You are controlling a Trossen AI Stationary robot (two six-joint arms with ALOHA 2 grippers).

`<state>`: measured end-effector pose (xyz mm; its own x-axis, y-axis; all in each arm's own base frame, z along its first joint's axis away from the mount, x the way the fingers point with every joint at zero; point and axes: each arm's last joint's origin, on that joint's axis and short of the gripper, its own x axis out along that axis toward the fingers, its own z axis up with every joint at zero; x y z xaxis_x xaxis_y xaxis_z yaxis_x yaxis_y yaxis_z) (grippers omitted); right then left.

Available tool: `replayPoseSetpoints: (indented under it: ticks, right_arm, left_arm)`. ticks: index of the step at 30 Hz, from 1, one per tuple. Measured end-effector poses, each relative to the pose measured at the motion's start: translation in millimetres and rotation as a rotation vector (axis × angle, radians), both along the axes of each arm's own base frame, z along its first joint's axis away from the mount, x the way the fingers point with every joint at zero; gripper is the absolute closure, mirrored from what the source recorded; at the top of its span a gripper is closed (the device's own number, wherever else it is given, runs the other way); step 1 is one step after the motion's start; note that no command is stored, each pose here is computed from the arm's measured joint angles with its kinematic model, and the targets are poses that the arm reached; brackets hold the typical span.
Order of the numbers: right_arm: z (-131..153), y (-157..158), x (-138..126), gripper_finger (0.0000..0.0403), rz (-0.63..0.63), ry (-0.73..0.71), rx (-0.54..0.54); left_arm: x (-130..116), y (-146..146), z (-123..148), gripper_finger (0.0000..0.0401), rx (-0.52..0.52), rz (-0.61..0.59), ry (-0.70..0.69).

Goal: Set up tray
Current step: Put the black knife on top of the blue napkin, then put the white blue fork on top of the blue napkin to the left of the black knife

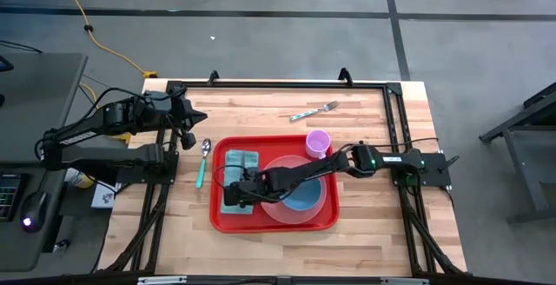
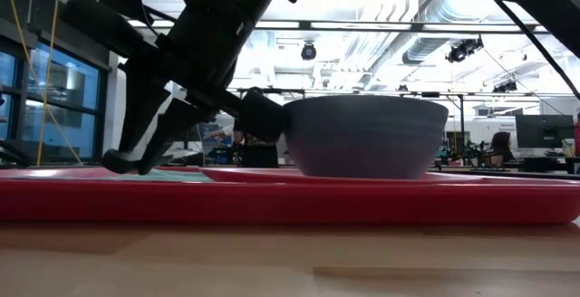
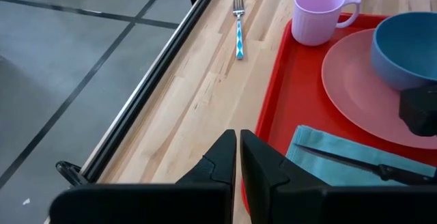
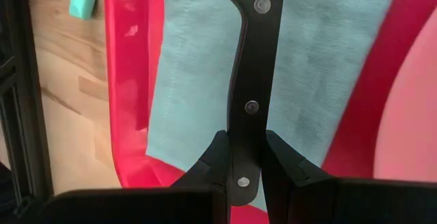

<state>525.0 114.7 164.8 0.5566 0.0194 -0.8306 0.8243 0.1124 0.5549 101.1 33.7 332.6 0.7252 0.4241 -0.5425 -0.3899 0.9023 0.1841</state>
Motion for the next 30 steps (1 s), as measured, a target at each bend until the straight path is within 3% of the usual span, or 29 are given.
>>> replayPoseSetpoints:
  ticks: [18,25,30]
  right_arm:
    - [-2.1,4.0,-4.5,0.0372,-0.017,0.044,0.013]
    - [-2.4,3.9,-5.0,0.0305,-0.017,0.050,0.011]
    - [-1.7,3.5,-3.8,0.0293,-0.008,0.033,-0.008]
  left_arm:
    - [0.1,-0.1,0.0,0.0348,-0.003,-0.005,-0.001]
    - [0.1,-0.1,0.0,0.0348,-0.003,-0.005,-0.001]
    - [0.2,-0.2,-0.1,0.0348,-0.003,-0.005,-0.001]
